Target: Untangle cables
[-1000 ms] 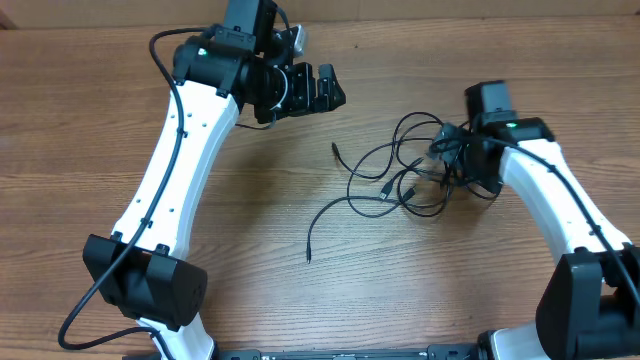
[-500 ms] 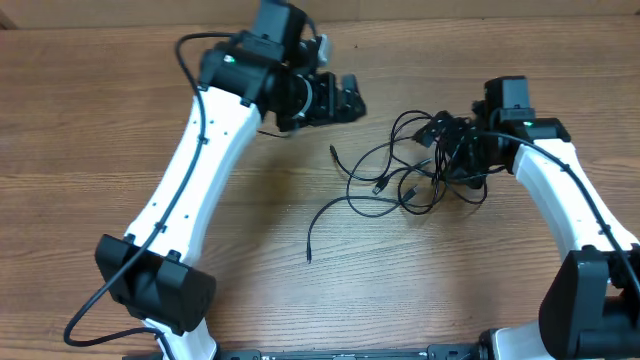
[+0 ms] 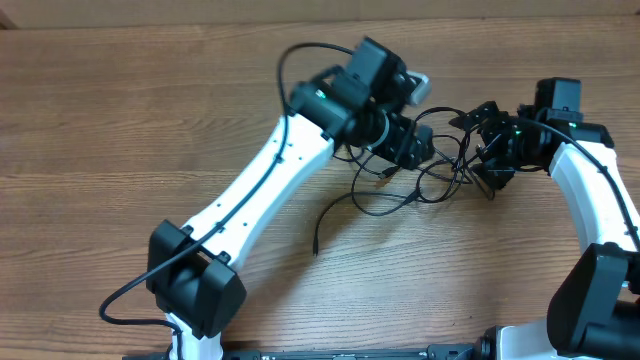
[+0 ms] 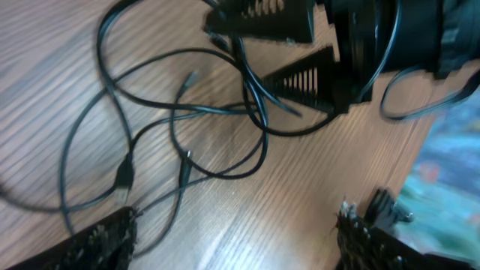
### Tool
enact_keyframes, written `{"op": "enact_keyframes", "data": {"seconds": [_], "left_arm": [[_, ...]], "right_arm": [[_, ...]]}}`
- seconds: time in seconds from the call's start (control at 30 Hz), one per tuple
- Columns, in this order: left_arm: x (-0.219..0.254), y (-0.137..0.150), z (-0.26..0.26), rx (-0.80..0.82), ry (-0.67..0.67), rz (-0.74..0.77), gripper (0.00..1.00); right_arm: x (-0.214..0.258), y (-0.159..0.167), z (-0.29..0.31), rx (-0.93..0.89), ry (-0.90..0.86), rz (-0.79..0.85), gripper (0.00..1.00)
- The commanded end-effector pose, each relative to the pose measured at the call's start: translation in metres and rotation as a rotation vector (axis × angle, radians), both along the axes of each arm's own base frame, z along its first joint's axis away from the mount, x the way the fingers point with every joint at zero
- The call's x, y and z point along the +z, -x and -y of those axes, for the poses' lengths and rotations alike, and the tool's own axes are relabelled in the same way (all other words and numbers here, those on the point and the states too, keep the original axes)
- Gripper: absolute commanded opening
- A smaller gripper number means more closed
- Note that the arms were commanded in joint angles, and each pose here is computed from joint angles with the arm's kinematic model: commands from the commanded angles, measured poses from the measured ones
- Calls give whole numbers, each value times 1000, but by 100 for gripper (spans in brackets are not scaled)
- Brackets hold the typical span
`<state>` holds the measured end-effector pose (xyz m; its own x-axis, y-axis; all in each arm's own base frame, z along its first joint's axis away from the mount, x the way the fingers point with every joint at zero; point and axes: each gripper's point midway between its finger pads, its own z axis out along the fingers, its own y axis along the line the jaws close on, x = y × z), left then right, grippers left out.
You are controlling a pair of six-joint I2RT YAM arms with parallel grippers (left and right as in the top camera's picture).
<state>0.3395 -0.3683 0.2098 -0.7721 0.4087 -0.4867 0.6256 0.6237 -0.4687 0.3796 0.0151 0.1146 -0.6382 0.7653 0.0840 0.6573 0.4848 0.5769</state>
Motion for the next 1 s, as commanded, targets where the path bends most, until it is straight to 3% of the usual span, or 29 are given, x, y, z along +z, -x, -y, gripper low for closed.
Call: {"op": "enact_keyframes", "data": {"seconds": [0.0,0.2,0.23,0.47,0.67,0.8,0.97], "left_arm": [[-35,10,11,-112,-20,35,84],[-45,21,41,-207,136,65,93],[-46,22,50,-224,165,96,100],[-50,25,74,-273,159,275,100],[-53,23,85,-250,78,396,96],[-49,16,89,-214,66,454,83],[-44,12,93,-207,90,482,81]], "right_arm": [[3,2,12,-39,-15,-8,100],[3,2,19,-57,-15,-10,100],[3,2,19,-57,-15,-10,100],[3,2,19,-57,-15,-10,100],[3,2,19,-57,-15,-10,100],[2,3,18,-58,-17,-14,100],[2,5,18,-57,-19,-25,100]]}}
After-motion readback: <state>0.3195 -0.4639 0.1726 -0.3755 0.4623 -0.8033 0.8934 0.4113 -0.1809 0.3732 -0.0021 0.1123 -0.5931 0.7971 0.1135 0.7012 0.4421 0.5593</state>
